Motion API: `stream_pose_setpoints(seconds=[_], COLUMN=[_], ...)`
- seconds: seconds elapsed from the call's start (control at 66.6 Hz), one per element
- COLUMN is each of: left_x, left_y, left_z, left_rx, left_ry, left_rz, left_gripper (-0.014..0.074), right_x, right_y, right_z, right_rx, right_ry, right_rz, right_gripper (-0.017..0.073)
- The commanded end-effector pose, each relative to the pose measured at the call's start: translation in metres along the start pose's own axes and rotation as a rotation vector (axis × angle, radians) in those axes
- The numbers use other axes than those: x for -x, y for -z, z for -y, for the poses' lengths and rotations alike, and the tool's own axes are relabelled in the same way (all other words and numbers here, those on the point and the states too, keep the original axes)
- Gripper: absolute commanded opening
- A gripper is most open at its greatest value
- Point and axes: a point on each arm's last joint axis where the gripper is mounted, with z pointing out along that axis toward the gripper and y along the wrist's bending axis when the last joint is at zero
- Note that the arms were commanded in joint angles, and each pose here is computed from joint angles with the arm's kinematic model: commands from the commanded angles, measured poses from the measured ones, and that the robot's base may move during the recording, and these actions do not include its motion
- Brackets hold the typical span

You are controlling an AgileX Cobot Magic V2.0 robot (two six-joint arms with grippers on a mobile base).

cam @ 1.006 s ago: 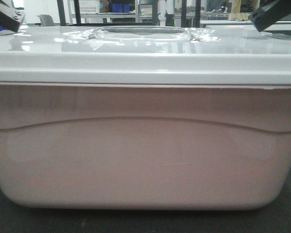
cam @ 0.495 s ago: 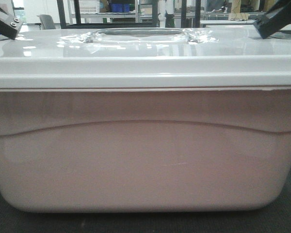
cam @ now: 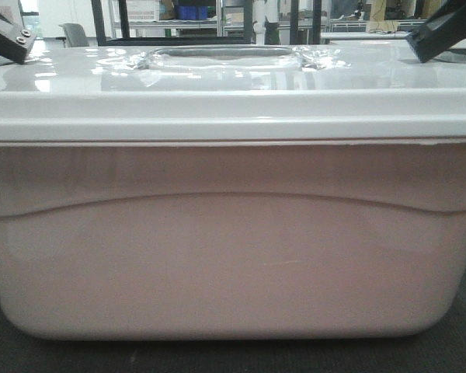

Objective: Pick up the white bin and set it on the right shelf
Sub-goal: 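Close both grippers on the bin's end handles, then lift the white bin off the table with both grippers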

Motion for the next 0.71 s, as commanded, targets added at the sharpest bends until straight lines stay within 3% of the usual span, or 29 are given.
stream_pose_setpoints(seconds=[0.0,0.24,0.435,0.556,0.691], left_x=[0.0,-0.001,0.001,0.005,0.014], left_y=[0.006,0.006,0.006,0.009,0.017], left_z=[0.023,0.022,0.024,0.029,0.041], left_rx=[-0.145,-0.134,-0.142,-0.145,-0.137], left_ry=[-0.025,-0.03,-0.032,-0.065,-0.127], left_rz=[-0.009,-0.02,-0.016,-0.007,0.021], left_gripper=[0.0262,0.0262,0.0262,0.0262,0.0262], right_x=[-0.008,-0.008,-0.007,-0.006,-0.006], right_y=[0.009,0.009,0.009,0.01,0.019], right_z=[-0.022,-0.022,-0.022,-0.026,-0.038], right_rx=[0.131,0.131,0.133,0.152,0.158], right_ry=[0.044,0.044,0.043,0.046,0.096], right_rz=[-0.055,-0.055,-0.054,-0.037,-0.001], right_gripper=[0.0463,0.0374,0.0369,0.0369,0.0369])
